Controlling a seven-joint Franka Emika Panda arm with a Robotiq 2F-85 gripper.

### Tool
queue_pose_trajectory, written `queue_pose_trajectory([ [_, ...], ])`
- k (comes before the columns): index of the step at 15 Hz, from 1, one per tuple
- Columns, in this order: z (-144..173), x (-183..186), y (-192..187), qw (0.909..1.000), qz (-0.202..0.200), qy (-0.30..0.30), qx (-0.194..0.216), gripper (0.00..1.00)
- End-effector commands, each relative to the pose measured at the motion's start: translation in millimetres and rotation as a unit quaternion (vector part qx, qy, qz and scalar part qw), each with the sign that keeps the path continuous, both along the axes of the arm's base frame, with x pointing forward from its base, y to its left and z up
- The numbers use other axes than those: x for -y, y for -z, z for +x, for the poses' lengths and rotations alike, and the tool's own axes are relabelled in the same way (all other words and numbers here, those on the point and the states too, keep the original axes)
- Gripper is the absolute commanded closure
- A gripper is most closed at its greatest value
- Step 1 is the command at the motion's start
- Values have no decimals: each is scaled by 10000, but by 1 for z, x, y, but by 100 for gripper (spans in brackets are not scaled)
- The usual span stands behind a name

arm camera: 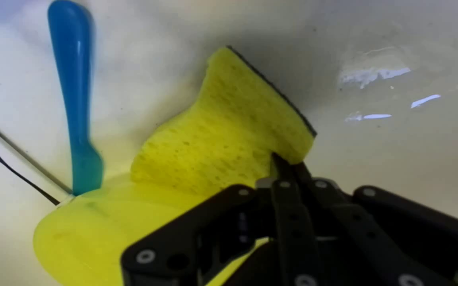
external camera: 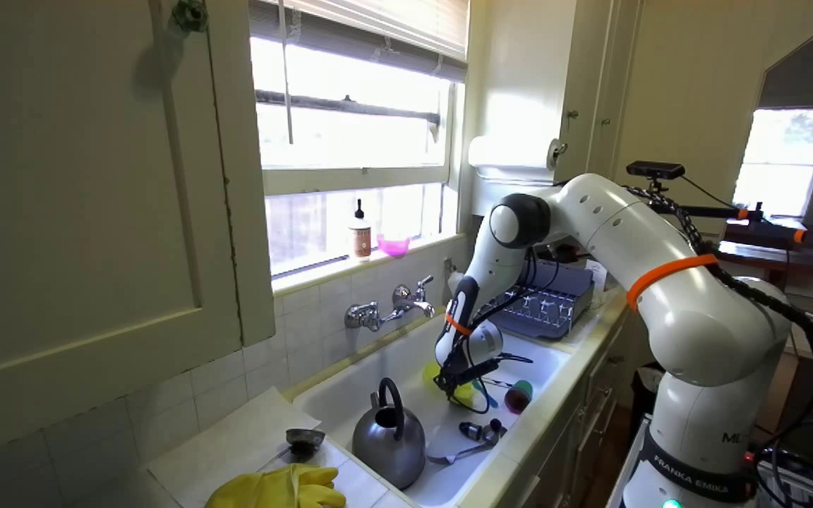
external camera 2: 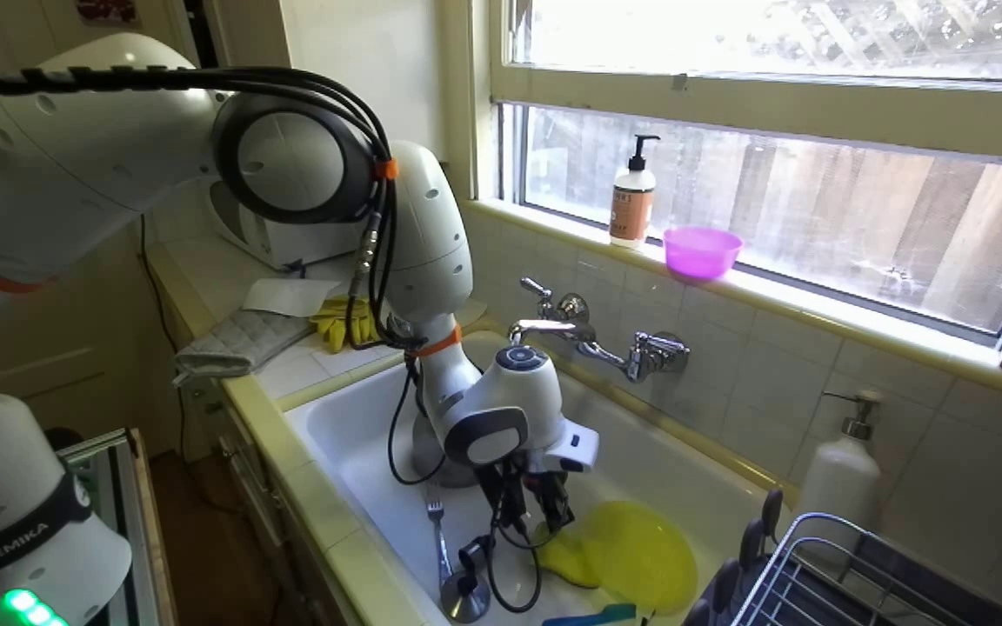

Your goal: Move the kettle to the left side of the sink then use the yellow sponge to wipe the yellow plate.

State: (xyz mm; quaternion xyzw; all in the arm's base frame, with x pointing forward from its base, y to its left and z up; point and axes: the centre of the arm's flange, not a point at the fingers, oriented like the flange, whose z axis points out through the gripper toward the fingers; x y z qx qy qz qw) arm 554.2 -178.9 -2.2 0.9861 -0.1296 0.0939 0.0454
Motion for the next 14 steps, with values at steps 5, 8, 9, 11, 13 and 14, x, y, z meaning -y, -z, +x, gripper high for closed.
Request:
queue_pose_trajectory([
  [5,-31,1,-44,9954,689,-375,-549,99],
  [8,-45,0,-62,9951,690,-482,-520,99],
  [9,-49,0,-69,9960,580,-469,-488,99],
  [11,-54,6,-82,9987,236,-369,-269,99],
  [13,-53,13,-93,9994,10,-357,-47,99],
  [14,-53,16,-99,9993,-122,-335,80,99],
])
